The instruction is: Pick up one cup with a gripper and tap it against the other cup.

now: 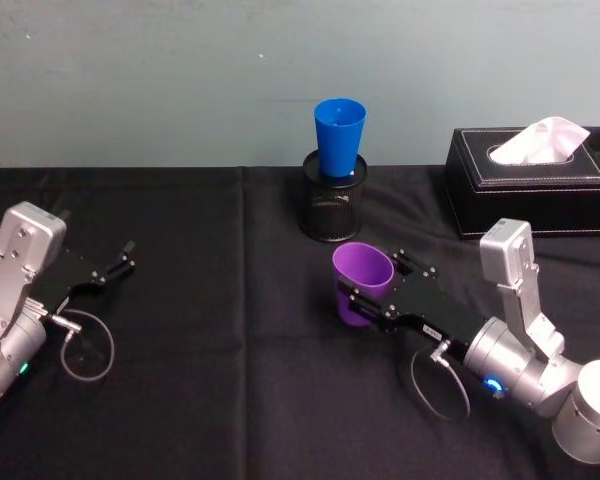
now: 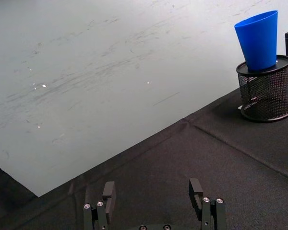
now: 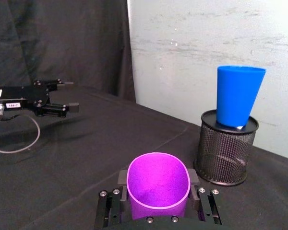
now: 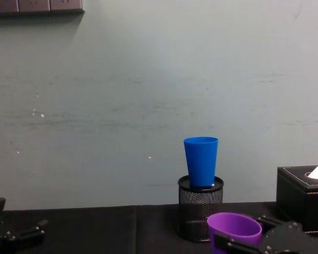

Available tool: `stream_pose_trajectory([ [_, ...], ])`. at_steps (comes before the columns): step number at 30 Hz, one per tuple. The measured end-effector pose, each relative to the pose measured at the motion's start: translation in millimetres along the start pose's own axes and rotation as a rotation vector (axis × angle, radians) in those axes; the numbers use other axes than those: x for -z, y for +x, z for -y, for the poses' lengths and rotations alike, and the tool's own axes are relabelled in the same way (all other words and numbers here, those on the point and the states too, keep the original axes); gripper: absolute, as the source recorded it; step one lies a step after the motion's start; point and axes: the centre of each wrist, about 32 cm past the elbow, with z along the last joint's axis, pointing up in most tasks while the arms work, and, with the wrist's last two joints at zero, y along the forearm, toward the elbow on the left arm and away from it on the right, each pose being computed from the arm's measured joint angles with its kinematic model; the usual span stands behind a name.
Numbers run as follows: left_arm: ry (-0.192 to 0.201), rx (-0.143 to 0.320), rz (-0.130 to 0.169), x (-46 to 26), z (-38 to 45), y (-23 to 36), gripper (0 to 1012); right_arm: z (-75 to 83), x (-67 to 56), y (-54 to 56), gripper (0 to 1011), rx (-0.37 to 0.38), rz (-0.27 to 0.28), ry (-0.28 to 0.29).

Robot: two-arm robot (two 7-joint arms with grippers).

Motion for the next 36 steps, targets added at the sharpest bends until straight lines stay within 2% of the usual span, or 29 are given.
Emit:
stream_pose_trajectory([
  [10,0.000,0.000,0.000,0.0,0.0,0.0,1000,-2.1,14.5,-1.8,724,0.001,-0.024,-0.007],
  [27,0.000,0.000,0.000,0.0,0.0,0.0,1000,-3.1,18.6,-1.6,724,0.007,-0.017,-0.003],
  [36,0.000,0.000,0.000,0.0,0.0,0.0,1000,-3.2,18.2,-1.6,935,0.007,-0.017,-0.004],
])
